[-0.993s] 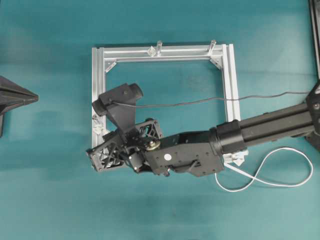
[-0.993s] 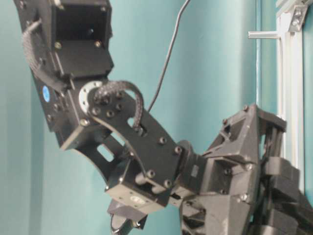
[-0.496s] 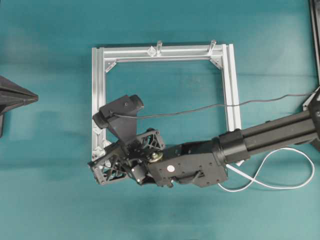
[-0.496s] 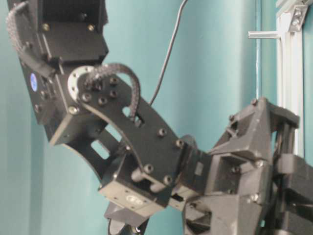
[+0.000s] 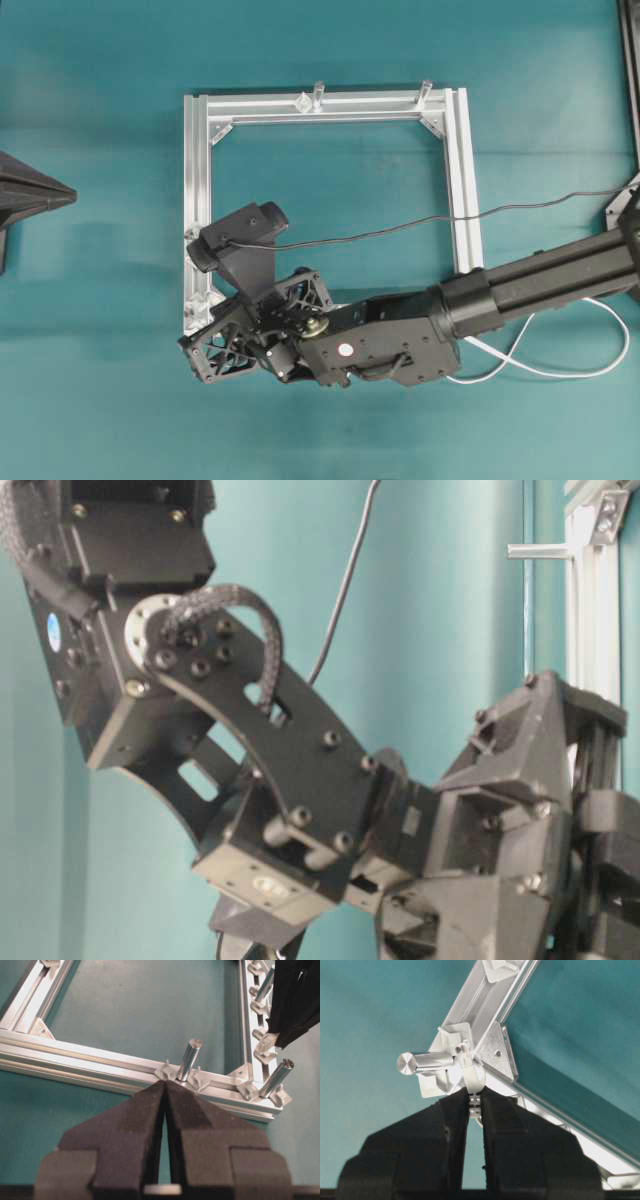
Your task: Move the cable alternately left and right between 8 closely spaced pins so it hooks onto each one.
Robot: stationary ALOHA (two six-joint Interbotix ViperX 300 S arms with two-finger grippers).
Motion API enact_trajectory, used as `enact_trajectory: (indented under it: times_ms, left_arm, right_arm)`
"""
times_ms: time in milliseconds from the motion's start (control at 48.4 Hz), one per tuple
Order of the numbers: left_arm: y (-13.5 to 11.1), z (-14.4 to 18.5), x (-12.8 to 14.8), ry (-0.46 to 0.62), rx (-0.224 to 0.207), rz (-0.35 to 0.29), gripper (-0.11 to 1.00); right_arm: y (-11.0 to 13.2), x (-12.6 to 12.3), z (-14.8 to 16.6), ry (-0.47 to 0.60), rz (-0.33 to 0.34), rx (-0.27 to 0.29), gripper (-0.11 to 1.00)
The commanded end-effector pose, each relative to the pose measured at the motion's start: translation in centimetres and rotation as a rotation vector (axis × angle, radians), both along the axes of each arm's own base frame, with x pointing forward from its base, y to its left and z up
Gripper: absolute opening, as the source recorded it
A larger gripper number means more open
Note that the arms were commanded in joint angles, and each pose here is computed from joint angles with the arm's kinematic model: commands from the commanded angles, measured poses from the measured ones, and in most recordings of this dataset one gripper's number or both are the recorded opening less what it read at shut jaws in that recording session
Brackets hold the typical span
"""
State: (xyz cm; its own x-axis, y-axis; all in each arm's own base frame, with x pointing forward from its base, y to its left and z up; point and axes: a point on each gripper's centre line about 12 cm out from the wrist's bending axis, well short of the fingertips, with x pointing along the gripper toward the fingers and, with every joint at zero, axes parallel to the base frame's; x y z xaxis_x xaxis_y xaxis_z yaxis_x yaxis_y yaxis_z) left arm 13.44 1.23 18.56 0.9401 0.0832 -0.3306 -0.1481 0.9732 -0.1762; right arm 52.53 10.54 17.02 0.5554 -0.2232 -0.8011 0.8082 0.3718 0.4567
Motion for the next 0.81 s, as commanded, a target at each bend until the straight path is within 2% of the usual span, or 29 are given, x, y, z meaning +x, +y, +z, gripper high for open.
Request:
enact_trajectory:
  times_ms: [0, 476, 786]
  left_arm:
    - [0.0, 0.5, 0.2, -0.014, -0.004, 0.000, 0.00]
    - [0.0, 0.4, 0.2, -0.013, -0.004, 0.000, 0.00]
    - [0.0, 0.4, 0.2, -0.013, -0.004, 0.000, 0.00]
  right_arm:
    - [0.6, 0.3, 2.2, -0.050, 0.014, 0.012, 0.09]
    - [0.7, 0.3, 2.2, -0.051, 0.015, 0.013, 0.09]
    - [3.0, -0.1, 2.1, -0.059, 0.030, 0.035, 0.09]
